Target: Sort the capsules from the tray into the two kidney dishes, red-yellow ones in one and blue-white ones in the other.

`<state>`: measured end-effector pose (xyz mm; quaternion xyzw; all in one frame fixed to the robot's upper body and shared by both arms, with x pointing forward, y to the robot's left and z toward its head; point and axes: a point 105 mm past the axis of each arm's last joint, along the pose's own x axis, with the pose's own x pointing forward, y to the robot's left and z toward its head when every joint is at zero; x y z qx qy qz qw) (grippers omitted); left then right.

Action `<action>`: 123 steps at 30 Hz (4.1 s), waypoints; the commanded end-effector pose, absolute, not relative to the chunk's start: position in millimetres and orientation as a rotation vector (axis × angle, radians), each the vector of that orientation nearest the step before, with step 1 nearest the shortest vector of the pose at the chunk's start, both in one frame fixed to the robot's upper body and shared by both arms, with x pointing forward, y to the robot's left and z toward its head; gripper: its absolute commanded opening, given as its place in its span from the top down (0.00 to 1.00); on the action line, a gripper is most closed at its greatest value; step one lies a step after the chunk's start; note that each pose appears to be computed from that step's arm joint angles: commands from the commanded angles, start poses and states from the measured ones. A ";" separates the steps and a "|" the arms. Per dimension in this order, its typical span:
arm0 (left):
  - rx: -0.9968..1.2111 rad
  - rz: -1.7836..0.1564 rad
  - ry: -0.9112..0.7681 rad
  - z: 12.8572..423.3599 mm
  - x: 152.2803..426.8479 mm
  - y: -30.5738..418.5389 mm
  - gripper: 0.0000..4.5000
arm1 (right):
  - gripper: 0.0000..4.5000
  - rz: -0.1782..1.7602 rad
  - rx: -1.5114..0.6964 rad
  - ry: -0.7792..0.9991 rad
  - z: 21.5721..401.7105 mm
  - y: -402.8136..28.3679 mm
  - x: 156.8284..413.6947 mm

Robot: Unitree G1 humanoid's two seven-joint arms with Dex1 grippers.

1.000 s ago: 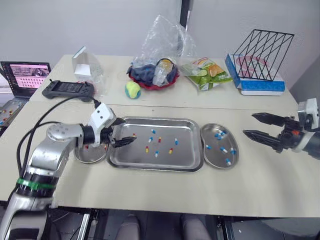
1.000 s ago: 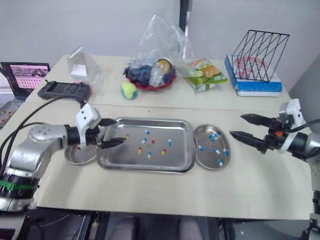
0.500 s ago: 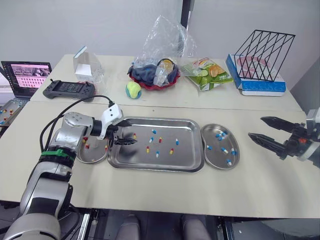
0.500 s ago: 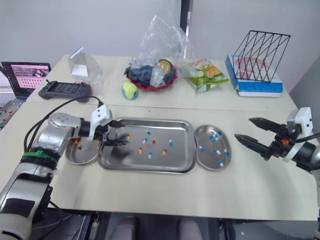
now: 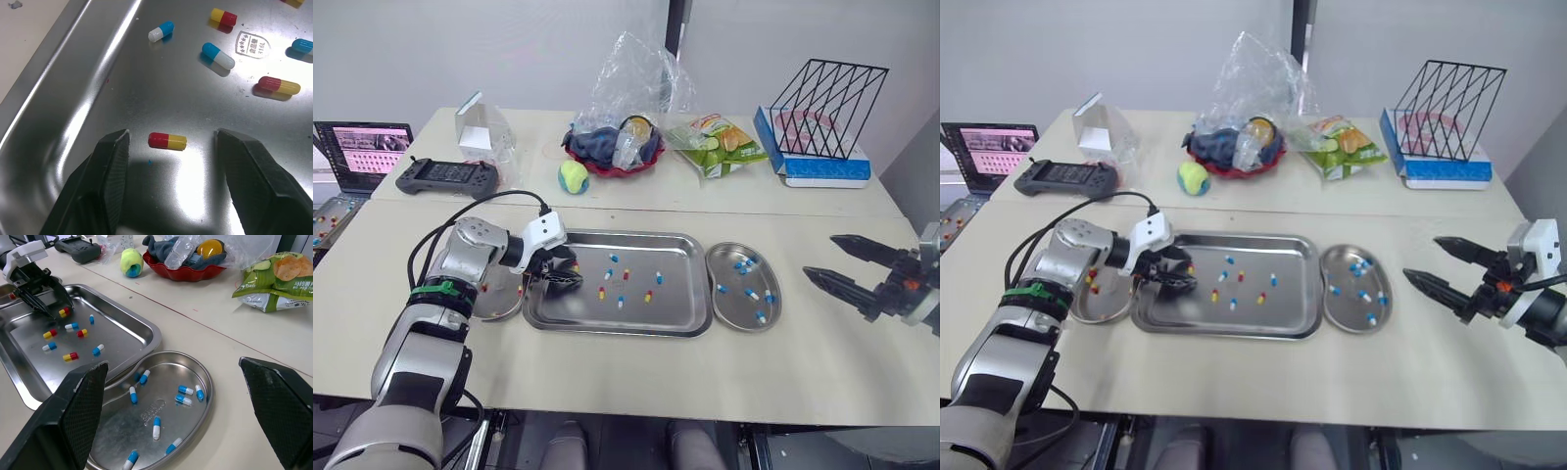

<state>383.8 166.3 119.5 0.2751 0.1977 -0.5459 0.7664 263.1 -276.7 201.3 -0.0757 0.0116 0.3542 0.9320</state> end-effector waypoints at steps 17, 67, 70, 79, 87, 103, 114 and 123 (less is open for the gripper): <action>0.610 -1.191 0.428 124.7 387.8 159.9 0.32 | 0.00 0.711 -0.205 -0.021 217.5 -269.6 266.7; 0.624 -1.216 0.434 129.9 388.1 159.8 0.72 | 0.00 0.706 -0.189 -0.005 211.1 -264.8 274.1; 0.595 -1.212 0.406 138.6 389.4 158.9 0.72 | 0.00 0.710 -0.189 -0.005 210.9 -264.4 275.3; 0.623 -1.229 0.435 131.4 384.6 159.3 0.72 | 0.00 0.716 -0.187 -0.003 208.7 -263.6 278.5; 0.623 -1.202 0.411 139.2 389.3 160.4 0.95 | 0.00 0.714 -0.187 0.001 208.1 -266.0 277.0; 0.588 -1.200 0.386 148.2 390.2 159.0 0.89 | 0.00 0.723 -0.184 0.000 207.5 -264.7 278.2; 0.559 -1.213 0.362 159.0 388.8 158.8 0.10 | 0.00 0.726 -0.183 0.001 207.5 -264.1 278.4; 0.532 -1.249 0.337 167.3 381.7 159.4 0.01 | 0.00 0.736 -0.180 0.002 207.9 -263.5 279.4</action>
